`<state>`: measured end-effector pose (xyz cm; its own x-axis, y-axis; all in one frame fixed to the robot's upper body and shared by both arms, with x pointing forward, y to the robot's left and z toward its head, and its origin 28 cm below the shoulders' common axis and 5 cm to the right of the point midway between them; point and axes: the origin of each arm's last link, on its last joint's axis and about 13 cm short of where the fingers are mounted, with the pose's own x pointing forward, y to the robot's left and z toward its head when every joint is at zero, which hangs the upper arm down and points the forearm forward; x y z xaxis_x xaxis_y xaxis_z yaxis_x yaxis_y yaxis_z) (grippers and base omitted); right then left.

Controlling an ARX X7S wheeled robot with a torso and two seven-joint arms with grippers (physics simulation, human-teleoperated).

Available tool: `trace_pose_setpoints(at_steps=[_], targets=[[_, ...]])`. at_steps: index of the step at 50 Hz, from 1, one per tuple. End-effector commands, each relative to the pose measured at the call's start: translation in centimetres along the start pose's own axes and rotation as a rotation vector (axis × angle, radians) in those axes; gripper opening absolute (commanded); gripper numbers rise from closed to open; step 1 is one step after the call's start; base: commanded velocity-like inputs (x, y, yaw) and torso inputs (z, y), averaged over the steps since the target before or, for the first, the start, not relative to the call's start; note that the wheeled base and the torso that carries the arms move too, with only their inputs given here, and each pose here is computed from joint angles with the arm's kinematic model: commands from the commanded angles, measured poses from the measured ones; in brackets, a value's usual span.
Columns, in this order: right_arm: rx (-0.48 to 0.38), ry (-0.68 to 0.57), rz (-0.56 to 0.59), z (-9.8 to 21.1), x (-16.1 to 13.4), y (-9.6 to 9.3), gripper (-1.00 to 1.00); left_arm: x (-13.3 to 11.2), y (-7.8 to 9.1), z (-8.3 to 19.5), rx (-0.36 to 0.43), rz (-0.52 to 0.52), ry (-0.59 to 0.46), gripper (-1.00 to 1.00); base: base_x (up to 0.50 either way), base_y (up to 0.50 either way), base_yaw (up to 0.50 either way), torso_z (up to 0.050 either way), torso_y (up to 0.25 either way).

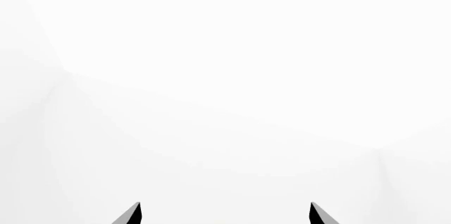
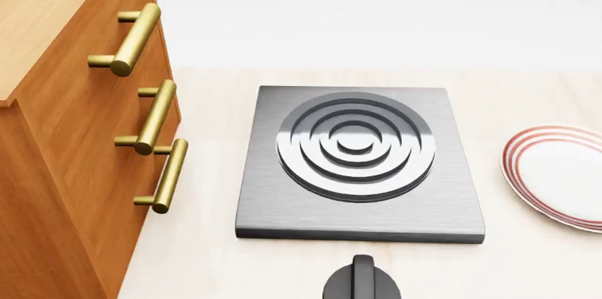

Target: Put the bowl on the stove.

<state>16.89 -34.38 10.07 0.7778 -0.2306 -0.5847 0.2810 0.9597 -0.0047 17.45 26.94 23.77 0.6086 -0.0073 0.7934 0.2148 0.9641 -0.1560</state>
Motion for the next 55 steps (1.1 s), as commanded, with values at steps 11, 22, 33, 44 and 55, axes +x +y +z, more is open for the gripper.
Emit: trace_pose_setpoints(at_steps=[11, 22, 33, 44, 55], targets=[[0.013, 0.045, -0.063, -2.1, 0.9, -0.3, 1.00, -0.1, 0.0, 0.0, 0.001, -0.002, 0.003, 1.00, 0.00, 0.00, 0.00, 0.000, 0.000], [0.005, 0.038, -0.057, -2.3, 0.8, 0.0, 1.00, -0.1, 0.0, 0.0, 0.004, -0.001, 0.002, 1.00, 0.00, 0.00, 0.00, 0.000, 0.000], [-0.030, -0.010, -0.050, -1.7, 0.3, 0.0, -1.00, -0.1, 0.0, -0.1, 0.000, -0.001, 0.004, 1.00, 0.00, 0.00, 0.00, 0.000, 0.000], [-0.073, -0.060, -0.066, -0.1, -0.7, -0.3, -1.00, -0.1, 0.0, -0.1, -0.007, 0.003, 0.009, 1.00, 0.00, 0.00, 0.00, 0.000, 0.000], [-0.178, -0.203, -0.030, 4.8, -3.2, 0.1, -1.00, -0.1, 0.0, -0.1, -0.007, 0.007, 0.009, 1.00, 0.00, 0.00, 0.00, 0.000, 0.000]])
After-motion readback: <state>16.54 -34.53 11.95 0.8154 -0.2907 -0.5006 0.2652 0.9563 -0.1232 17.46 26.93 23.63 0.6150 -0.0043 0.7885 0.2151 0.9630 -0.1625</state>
